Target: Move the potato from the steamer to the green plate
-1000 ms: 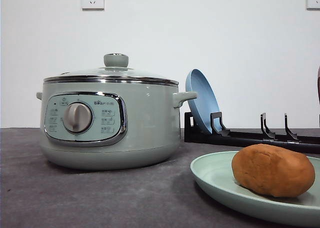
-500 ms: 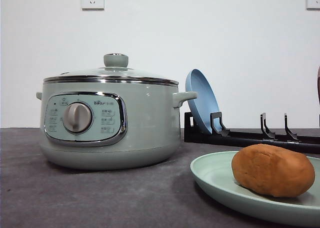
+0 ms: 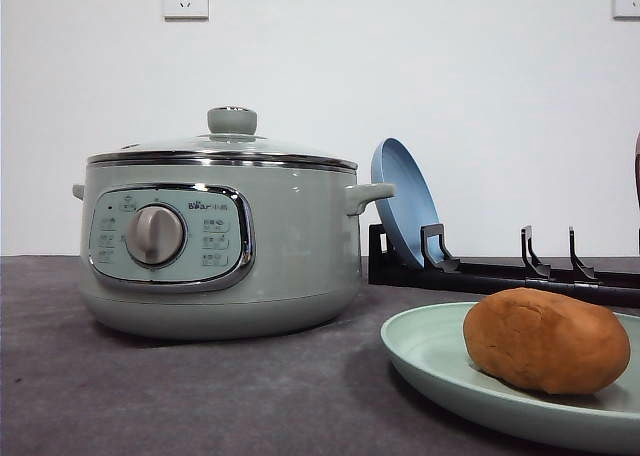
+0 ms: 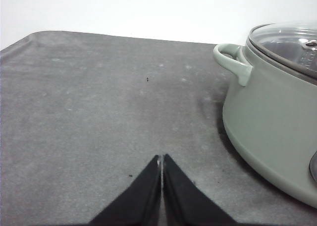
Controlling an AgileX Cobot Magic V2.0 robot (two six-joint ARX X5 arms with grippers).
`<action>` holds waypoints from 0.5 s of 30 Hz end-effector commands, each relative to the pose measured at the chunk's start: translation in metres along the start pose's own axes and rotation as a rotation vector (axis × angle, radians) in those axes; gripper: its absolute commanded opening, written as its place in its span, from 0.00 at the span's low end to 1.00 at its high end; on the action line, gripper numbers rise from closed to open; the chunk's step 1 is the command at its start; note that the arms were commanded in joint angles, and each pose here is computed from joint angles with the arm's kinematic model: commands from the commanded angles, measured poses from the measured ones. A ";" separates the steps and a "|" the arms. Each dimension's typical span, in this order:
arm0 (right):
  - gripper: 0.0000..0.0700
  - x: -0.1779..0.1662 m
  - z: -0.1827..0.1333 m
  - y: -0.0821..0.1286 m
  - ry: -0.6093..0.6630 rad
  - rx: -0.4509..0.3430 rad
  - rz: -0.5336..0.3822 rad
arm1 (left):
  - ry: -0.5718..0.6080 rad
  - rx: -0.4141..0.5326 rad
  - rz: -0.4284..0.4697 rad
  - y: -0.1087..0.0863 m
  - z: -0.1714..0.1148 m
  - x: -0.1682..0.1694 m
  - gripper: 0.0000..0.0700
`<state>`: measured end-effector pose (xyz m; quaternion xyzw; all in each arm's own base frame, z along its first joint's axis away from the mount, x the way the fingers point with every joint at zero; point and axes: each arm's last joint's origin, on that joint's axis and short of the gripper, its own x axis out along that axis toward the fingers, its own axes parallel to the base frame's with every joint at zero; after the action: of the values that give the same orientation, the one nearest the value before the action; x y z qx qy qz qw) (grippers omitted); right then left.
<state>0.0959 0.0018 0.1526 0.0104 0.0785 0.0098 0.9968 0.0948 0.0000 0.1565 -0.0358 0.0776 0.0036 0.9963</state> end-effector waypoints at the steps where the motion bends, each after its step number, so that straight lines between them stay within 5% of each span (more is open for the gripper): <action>1: 0.02 0.000 -0.001 0.000 -0.007 -0.008 -0.004 | 0.025 0.005 0.004 0.001 -0.007 0.002 0.00; 15: 0.02 0.000 -0.001 0.000 -0.007 -0.008 -0.004 | 0.025 0.005 0.004 0.001 -0.007 0.002 0.00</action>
<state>0.0959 0.0018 0.1526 0.0104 0.0785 0.0098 0.9968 0.0948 0.0000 0.1565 -0.0358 0.0776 0.0036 0.9963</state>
